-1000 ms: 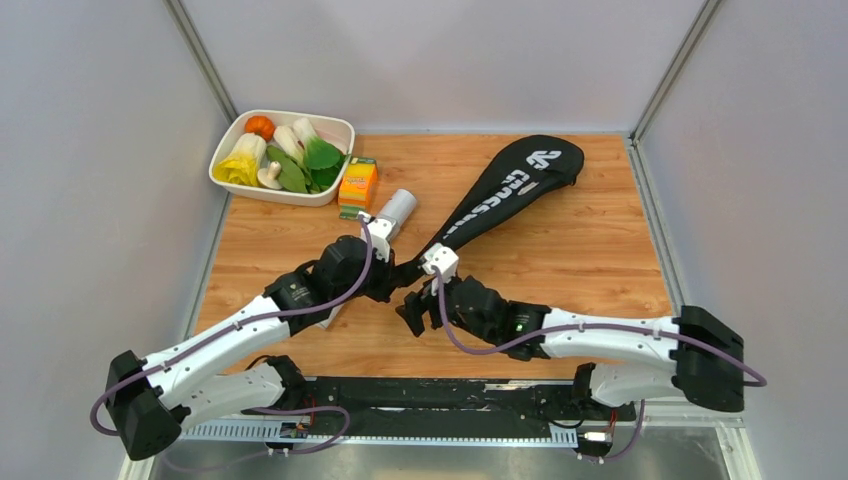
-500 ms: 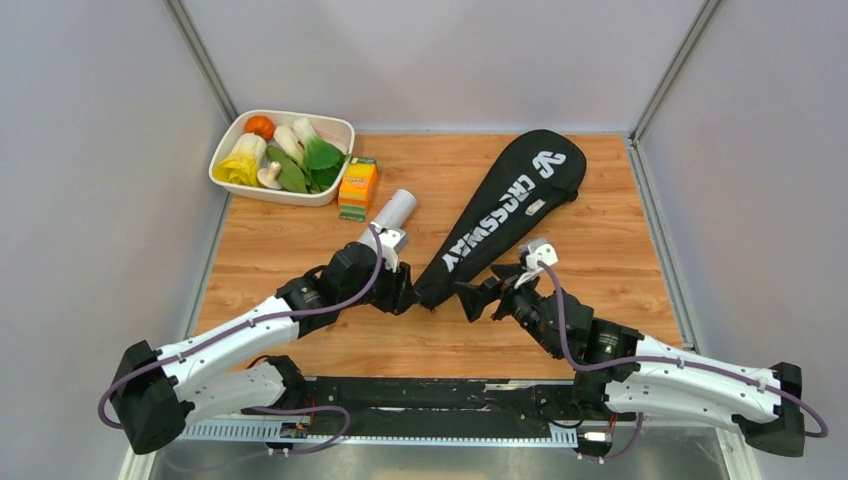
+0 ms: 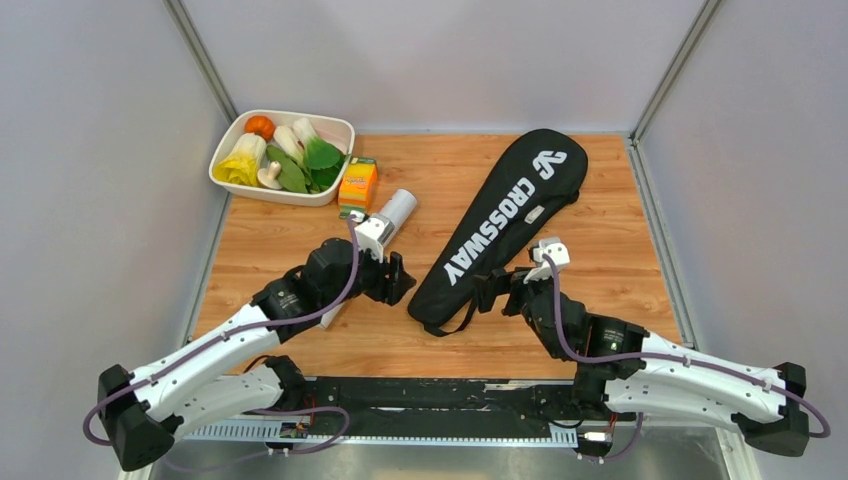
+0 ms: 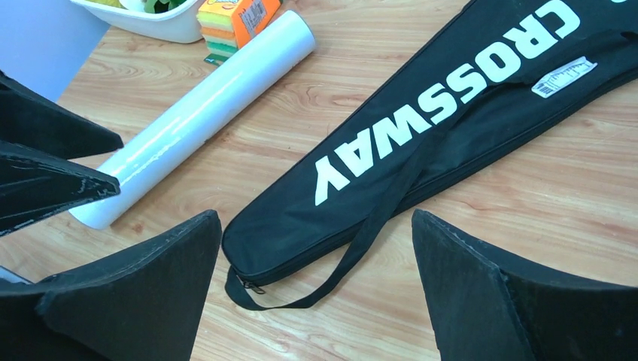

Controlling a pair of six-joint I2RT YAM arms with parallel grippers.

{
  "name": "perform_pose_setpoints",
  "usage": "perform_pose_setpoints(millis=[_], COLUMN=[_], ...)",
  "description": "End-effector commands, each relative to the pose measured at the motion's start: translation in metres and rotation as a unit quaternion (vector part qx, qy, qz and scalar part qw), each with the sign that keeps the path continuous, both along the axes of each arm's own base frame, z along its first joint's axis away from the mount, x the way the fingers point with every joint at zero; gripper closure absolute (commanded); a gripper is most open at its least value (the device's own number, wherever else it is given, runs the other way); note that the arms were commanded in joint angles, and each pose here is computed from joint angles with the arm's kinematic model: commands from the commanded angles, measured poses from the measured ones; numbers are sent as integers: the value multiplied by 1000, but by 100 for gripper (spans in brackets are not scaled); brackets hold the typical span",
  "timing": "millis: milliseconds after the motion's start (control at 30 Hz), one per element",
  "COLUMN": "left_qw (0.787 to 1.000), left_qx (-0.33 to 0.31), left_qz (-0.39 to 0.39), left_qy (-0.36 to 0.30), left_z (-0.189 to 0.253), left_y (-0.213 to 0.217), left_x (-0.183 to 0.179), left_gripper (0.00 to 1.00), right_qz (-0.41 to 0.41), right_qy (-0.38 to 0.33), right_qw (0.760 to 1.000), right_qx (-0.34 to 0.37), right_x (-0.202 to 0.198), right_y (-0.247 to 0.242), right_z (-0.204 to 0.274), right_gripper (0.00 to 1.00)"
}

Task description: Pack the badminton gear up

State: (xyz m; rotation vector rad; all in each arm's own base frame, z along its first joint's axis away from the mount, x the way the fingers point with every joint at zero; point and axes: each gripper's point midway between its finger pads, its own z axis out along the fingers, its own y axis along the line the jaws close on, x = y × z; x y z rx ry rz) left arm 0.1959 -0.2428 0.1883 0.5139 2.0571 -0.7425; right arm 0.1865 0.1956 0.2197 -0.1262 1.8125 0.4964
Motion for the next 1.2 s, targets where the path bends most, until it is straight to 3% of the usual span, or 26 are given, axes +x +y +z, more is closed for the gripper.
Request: perform_pose_setpoints(millis=[0,100,200,467,667,1167], left_qw=[995,990,986,973,965,966], left_qx=[-8,-37,-71,-124,-127,-127], left_qz=[26,34,36,59,106,109], left_qy=[-91,-128,-146,-183,-202,-198], left_z=[53,80,100,115,114,113], left_y=[16,23,28,52,76,77], left_x=[14,12,4,-9,-7,-8], left_gripper=[31,29,28,27,27,27], right_qz=[-19,-59,-44,-54,-61,-66], right_qy=[21,34,43,56,38,27], right_qw=[999,995,995,989,984,985], right_qx=[43,75,78,129,163,155], right_x=[-2,0,-6,-15,-18,-17], right_y=[-3,-15,-17,-39,-57,-65], right_z=[23,21,23,29,46,54], right_gripper=[0,0,0,0,0,0])
